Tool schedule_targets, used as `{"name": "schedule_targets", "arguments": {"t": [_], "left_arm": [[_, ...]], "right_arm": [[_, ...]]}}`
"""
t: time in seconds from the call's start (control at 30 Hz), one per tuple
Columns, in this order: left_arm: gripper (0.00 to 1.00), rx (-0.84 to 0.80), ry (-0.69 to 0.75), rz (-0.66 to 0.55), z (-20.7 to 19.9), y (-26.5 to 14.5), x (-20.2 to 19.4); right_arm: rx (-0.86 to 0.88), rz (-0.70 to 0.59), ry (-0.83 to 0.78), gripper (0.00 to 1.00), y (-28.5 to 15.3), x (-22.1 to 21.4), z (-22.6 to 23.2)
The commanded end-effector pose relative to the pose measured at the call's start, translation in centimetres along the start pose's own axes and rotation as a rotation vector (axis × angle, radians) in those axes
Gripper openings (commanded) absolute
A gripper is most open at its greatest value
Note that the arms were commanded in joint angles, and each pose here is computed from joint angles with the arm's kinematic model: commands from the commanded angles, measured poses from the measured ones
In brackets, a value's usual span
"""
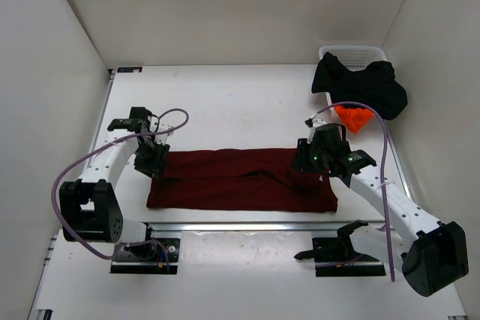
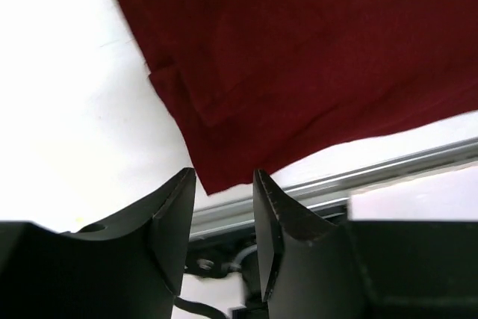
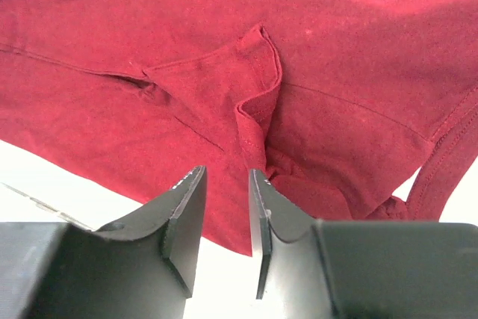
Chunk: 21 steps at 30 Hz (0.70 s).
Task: Fold and stack the t-shirts
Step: Fold the other side of the tshirt into a rectangle
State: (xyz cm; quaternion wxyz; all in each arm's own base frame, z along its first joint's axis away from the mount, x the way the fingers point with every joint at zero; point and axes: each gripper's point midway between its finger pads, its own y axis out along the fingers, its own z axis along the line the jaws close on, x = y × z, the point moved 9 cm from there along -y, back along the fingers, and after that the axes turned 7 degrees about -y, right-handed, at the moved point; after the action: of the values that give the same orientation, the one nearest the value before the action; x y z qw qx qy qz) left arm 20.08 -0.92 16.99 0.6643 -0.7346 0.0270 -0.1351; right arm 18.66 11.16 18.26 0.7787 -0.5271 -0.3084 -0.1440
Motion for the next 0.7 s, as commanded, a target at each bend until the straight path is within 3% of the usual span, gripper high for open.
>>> {"name": "schedule_targets", "arguments": {"t": [0.0,0.13,0.23,0.5,0.67], "left_arm": [[0.48,-0.014,-0.195,0.006,0.3,-1.5,0.8],[0.5,-0.362,-0.469,0.026,2.3,-0.5,2.2],[0.5,-0.359,-0.538,0.082,3.8,0.6,1.8],[0.61,-0.386,-0.576,0.139,2.7,2.1,1.2],[0.6,-0.344,-0.612,0.202,4.2,3.5,1.6]], "right_arm": [[0.029,-0.067,-0.003,0.26,-0.3,0.4,0.0],[0.026,-0.061,-0.011,0.26,-0.3,0.3,-0.2],[0.03,-0.076,-0.02,0.27,-0.7,0.6,-0.2],[0.037,-0.097,-0.001,0.27,-0.9,0.9,0.1],[0.03,-0.093,0.016,0.28,-0.8,1.0,0.4]]}}
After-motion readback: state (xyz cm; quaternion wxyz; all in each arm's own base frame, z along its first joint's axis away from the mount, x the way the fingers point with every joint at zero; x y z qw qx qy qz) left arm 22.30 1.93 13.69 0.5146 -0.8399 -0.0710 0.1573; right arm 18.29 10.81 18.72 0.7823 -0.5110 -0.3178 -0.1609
